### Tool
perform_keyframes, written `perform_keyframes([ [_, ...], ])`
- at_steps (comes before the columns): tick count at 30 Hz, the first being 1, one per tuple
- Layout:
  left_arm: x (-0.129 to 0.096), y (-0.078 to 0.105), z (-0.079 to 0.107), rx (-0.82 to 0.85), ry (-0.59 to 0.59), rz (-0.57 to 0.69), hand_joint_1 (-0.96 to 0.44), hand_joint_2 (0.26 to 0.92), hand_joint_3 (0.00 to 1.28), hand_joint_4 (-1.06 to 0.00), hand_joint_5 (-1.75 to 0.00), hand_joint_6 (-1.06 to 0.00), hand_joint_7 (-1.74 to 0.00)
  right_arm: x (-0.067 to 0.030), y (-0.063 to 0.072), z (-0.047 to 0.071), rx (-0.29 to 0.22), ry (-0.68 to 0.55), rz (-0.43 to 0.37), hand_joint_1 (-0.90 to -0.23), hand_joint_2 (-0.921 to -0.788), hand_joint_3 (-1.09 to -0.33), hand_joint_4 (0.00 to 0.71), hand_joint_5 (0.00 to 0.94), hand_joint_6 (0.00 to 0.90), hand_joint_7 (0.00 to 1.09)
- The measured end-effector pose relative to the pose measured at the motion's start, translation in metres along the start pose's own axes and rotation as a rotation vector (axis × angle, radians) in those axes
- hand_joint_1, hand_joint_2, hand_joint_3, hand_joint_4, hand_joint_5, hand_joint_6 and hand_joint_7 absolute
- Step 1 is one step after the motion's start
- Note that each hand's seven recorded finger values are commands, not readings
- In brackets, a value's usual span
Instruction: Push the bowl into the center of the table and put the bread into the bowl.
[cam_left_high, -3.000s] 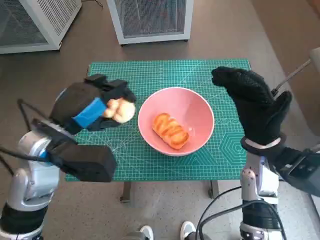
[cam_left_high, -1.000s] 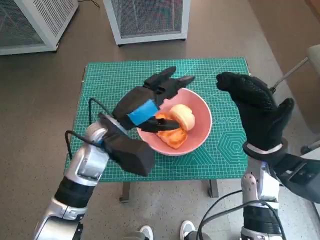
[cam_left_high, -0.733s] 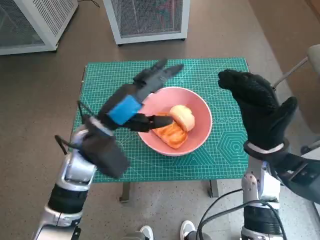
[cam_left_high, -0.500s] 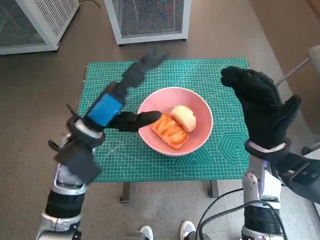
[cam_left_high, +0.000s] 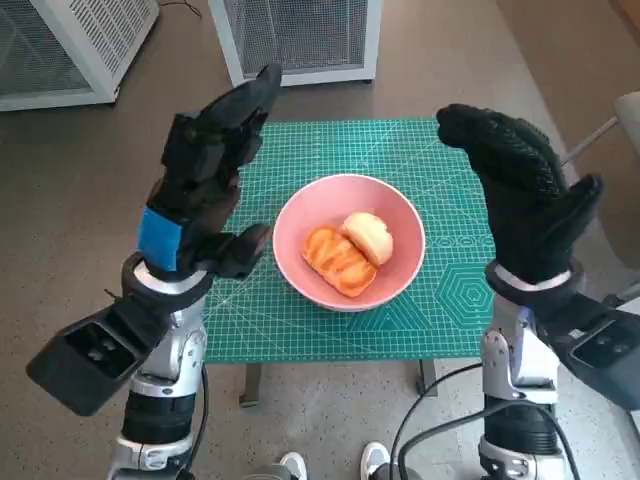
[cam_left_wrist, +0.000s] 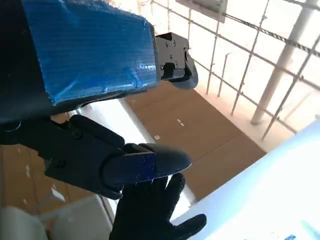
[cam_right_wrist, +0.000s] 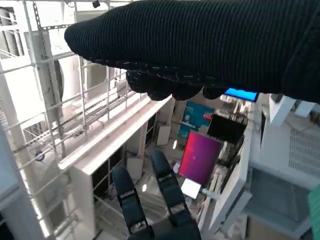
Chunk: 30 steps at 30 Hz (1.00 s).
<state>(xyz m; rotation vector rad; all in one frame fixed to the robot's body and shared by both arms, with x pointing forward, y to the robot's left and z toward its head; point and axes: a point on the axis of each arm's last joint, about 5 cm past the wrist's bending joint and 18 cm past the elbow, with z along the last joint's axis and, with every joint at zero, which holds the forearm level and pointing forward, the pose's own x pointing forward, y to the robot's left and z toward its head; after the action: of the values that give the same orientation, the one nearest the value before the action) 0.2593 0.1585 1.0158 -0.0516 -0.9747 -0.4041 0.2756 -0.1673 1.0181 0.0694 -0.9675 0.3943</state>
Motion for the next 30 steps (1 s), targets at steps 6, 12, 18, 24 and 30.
perform_keyframes([
  [6,-0.0059,0.0027,0.0,0.003,-0.014,0.018,-0.59,0.921,0.36,-0.19,-0.01,-0.17,-0.39,0.0031,0.0004,0.0019,-0.018,-0.006,0.012,-0.366,-0.921,-0.494,0.351,0.038,0.089,0.67],
  [12,-0.0067,0.0052,0.0008,0.008,-0.021,0.028,-0.6,0.921,0.35,-0.2,0.0,-0.21,-0.32,0.0054,0.0015,0.003,-0.028,-0.008,0.022,-0.374,-0.921,-0.496,0.353,0.034,0.084,0.68],
  [18,-0.0072,0.0066,0.0009,0.0,-0.02,0.038,-0.61,0.921,0.34,-0.2,0.0,-0.23,-0.29,0.0063,0.0025,0.0037,-0.028,-0.012,0.028,-0.373,-0.921,-0.498,0.355,0.032,0.08,0.68],
  [24,-0.0071,0.0069,0.0001,-0.007,-0.001,0.031,-0.61,0.921,0.34,-0.2,0.0,-0.23,-0.28,0.0075,0.0037,0.0048,-0.026,-0.015,0.034,-0.373,-0.921,-0.499,0.356,0.03,0.077,0.69],
  [30,-0.0069,0.007,-0.0005,-0.017,0.017,0.021,-0.61,0.921,0.34,-0.19,0.0,-0.23,-0.28,0.0082,0.0041,0.0056,-0.025,-0.017,0.038,-0.371,-0.921,-0.492,0.359,0.028,0.073,0.7],
])
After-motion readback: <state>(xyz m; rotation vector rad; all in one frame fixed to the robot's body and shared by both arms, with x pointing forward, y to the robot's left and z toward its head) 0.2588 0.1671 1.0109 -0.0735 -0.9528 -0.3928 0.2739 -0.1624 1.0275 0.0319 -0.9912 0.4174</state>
